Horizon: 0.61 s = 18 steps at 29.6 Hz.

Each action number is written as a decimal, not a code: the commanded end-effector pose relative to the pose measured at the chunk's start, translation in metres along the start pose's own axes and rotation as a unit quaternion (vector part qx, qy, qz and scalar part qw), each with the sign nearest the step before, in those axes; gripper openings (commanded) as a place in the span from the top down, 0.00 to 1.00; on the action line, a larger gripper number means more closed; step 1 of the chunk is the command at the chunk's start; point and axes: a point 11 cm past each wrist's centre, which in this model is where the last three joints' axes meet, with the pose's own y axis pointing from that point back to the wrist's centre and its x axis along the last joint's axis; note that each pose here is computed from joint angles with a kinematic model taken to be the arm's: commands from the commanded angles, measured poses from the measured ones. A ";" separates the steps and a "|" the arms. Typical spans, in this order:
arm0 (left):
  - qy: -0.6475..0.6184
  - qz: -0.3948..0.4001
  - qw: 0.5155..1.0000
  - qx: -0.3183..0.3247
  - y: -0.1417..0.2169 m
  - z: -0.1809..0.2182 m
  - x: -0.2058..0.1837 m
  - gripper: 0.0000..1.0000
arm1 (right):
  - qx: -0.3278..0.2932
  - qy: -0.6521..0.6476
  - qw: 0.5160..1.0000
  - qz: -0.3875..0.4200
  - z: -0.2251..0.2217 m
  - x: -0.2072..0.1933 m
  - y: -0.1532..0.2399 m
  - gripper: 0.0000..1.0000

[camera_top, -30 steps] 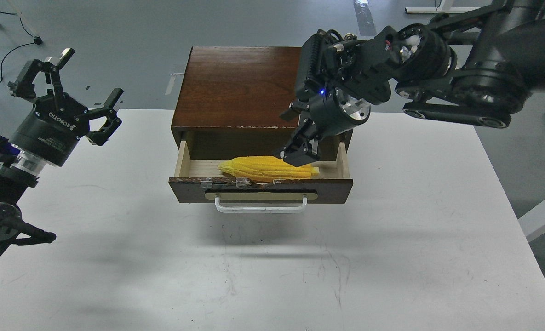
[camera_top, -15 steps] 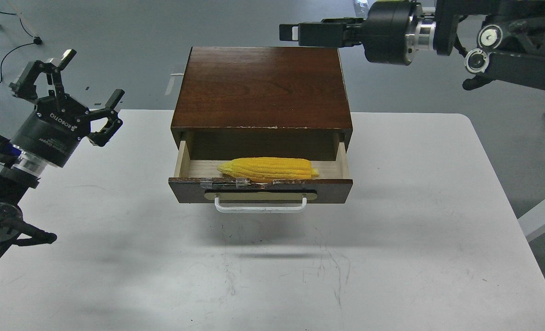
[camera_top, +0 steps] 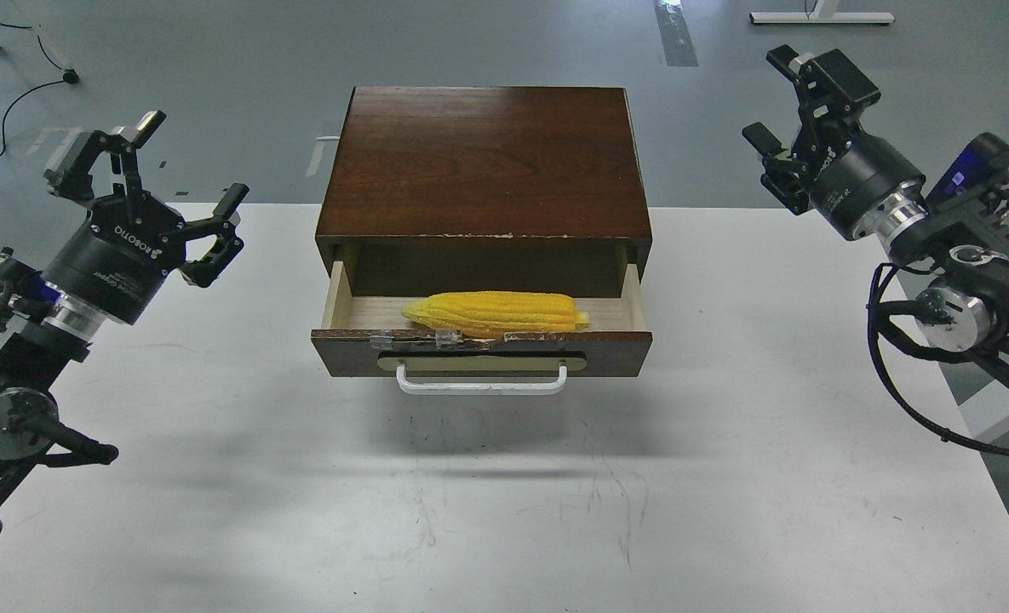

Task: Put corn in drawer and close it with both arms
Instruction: 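Withdraw the right gripper up and back to its side, then move the left gripper down in front of the drawer handle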

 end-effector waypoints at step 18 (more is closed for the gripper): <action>-0.296 -0.225 0.927 0.054 -0.031 0.045 -0.084 0.00 | -0.039 -0.101 0.994 -0.016 0.060 -0.030 0.009 0.01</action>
